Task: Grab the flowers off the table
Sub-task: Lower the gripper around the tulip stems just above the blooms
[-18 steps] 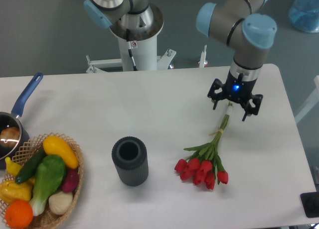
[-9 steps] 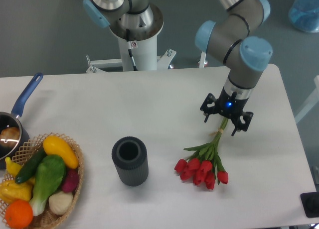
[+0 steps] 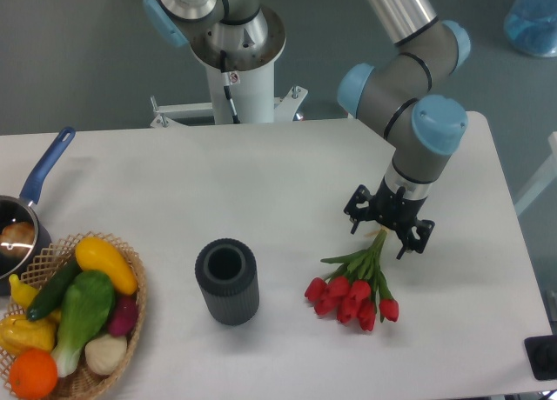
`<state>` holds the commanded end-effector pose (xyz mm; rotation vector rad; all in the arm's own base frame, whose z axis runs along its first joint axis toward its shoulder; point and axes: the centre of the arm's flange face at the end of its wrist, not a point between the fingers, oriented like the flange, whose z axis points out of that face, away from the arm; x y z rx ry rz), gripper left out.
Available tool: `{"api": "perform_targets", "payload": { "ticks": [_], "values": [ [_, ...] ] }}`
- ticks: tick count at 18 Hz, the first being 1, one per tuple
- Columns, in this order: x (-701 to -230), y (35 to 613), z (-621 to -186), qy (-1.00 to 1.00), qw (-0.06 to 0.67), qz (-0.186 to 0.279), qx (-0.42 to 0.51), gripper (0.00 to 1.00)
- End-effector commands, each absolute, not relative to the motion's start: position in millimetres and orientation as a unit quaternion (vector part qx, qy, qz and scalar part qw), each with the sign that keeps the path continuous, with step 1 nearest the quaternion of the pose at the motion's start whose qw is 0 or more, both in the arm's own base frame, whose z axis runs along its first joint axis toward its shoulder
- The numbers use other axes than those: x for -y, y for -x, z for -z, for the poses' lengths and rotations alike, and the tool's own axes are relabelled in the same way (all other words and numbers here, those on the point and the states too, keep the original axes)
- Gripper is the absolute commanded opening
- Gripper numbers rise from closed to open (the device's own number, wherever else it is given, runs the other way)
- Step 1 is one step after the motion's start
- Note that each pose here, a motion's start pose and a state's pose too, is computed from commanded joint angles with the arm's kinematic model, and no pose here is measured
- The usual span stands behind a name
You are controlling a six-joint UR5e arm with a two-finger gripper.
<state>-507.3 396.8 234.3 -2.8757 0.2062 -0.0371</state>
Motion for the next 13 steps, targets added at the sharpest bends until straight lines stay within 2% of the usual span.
{"api": "perform_targets", "payload": {
  "ticks": [13],
  "values": [
    [-413, 515, -219, 0.988, 0.127, 0.013, -0.081, 1.00]
  ]
}}
